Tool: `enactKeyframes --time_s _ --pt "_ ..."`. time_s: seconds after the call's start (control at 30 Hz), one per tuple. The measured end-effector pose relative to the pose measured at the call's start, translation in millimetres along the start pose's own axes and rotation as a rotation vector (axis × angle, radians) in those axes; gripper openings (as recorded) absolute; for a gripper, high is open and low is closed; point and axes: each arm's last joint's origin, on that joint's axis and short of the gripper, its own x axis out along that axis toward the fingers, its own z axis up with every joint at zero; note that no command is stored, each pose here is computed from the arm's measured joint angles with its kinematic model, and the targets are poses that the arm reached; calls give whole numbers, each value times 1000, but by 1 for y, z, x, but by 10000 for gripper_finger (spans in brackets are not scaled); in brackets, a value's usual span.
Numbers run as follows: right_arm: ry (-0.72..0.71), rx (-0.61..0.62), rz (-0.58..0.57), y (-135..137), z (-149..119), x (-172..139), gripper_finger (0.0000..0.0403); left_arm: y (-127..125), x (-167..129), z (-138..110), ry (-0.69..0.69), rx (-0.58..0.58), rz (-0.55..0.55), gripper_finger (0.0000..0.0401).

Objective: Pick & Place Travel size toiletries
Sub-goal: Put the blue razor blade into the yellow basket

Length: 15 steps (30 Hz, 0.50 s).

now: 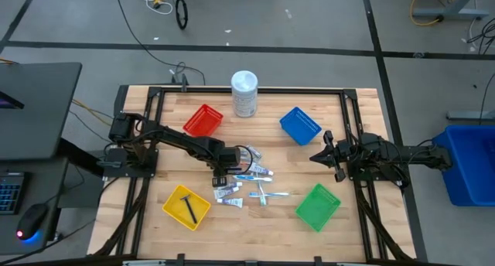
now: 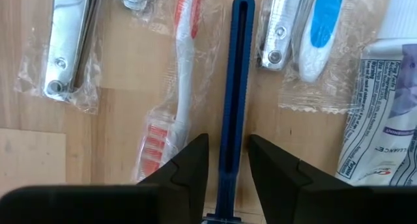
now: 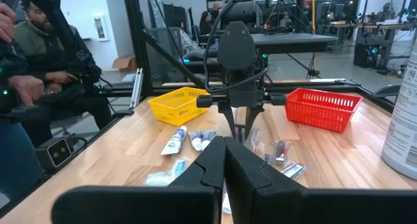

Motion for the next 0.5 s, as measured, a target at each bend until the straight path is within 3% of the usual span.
enactKeyframes --time_s 0.3,0.5 --pt "0 0 0 0 0 0 13 0 0 0 4 -1 -1 53" --pt "0 0 0 0 0 0 14 0 0 0 4 -15 -12 44"
